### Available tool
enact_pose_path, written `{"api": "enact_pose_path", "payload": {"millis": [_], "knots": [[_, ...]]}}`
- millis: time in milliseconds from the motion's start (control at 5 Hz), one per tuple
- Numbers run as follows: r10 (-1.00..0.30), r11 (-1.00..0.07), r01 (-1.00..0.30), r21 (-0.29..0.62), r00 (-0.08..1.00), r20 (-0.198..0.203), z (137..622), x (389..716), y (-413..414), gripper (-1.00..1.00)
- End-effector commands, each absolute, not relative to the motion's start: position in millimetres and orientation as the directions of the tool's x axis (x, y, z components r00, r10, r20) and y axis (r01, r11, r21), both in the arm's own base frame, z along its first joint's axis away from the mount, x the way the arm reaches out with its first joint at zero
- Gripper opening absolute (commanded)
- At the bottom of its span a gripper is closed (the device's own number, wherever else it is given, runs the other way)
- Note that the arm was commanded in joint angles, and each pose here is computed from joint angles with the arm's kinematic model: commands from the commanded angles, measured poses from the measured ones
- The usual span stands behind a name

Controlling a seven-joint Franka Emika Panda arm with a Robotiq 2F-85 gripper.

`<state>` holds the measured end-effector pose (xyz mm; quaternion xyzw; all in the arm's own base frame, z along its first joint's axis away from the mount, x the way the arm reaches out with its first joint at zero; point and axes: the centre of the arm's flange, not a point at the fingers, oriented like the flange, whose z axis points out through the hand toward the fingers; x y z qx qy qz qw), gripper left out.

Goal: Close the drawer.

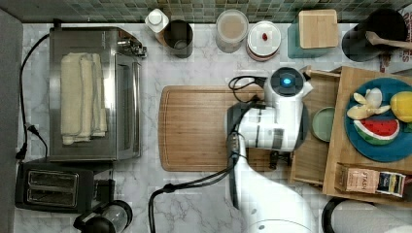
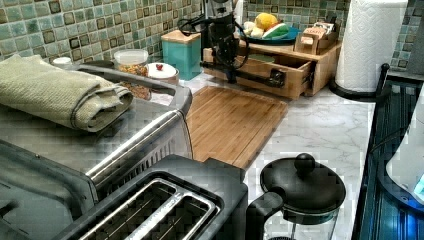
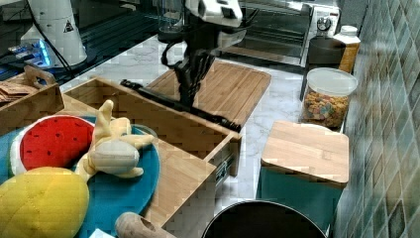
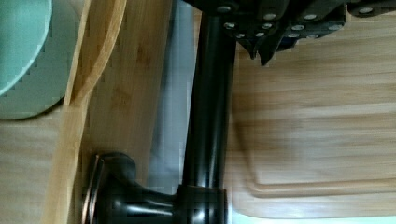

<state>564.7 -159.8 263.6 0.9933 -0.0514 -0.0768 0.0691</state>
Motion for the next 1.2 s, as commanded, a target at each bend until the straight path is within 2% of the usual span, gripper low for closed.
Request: {"api": "enact_pose_path", "payload": {"millis": [200,400,600,1200], "knots": [[-0.239,-0.920,-0.235,0.314,0.971,0.026,351.0,517.1,-378.2,-1.00],[-0.232,-0.910,-0.243,0.337,0.970,0.074,349.4,503.8,-398.5,-1.00],[-0.264,-0.909,-0.278,0.310,0.960,0.088,354.2,500.2,-390.4,-1.00],[-0.264,-0.909,-0.279,0.310,0.960,0.088,354.3,500.2,-390.3,-1.00]]}}
